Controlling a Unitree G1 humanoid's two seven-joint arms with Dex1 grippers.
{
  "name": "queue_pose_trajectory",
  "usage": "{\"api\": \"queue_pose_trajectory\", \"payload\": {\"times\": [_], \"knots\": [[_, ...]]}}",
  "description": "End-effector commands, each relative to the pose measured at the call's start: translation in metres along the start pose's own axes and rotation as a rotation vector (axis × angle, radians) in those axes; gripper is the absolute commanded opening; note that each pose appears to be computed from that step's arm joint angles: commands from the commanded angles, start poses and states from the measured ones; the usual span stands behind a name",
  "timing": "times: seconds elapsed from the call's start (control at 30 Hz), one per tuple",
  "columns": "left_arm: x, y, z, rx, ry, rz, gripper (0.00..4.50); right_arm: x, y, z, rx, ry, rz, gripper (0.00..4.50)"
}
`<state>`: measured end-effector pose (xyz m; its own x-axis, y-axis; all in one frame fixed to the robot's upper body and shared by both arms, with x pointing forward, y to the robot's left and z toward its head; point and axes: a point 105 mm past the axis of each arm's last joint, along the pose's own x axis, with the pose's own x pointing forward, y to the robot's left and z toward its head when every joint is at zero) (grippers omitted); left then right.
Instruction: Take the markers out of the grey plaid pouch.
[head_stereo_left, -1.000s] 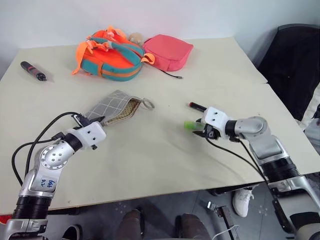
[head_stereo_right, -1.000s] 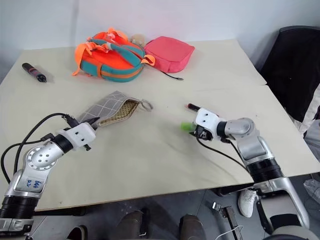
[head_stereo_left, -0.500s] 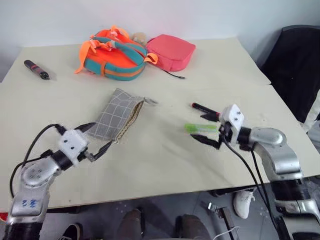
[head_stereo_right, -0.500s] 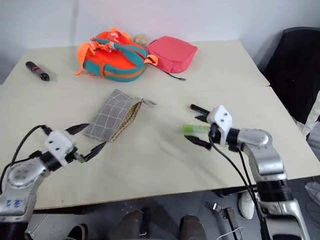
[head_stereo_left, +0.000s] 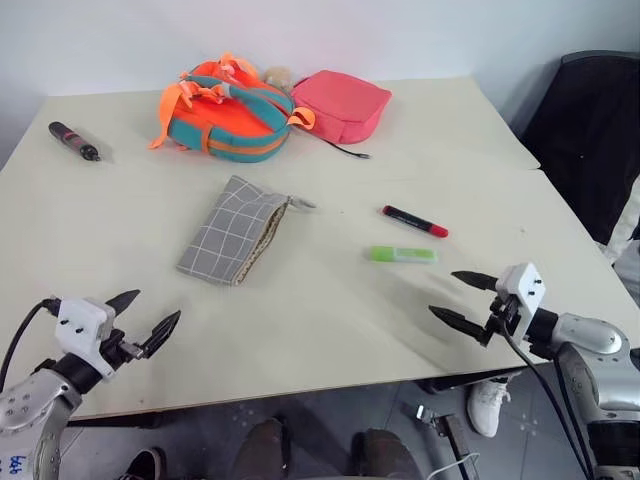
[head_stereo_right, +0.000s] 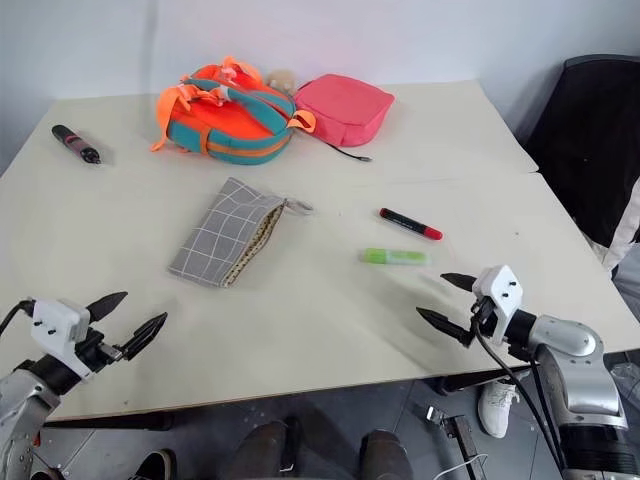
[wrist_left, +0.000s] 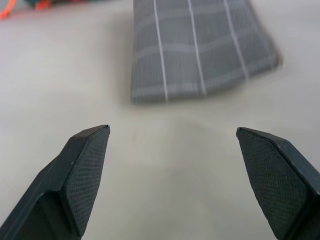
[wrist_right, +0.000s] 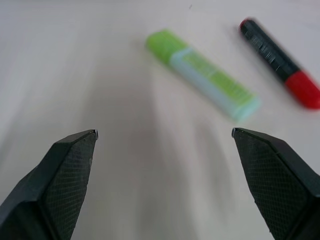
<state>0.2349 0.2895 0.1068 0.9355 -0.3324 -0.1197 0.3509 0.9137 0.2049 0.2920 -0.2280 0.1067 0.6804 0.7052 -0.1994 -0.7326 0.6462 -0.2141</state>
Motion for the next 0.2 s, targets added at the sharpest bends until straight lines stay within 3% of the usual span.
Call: {"api": "queue_pose_trajectory", "payload": {"times": [0.03, 0.2], "knots": [[-0.0078, 0.0071, 0.0008, 0.02, -0.015, 0.039, 4.32, -0.0037, -0.0068, 0.0153, -0.051, -0.041, -0.013, 4.5], [-0.0087, 0.0117, -0.0009, 0.017, -0.027, 0.05, 4.32, -0.0008, -0.0035, 0.0134, -0.057, -0.035, 0.014, 4.5]]}}
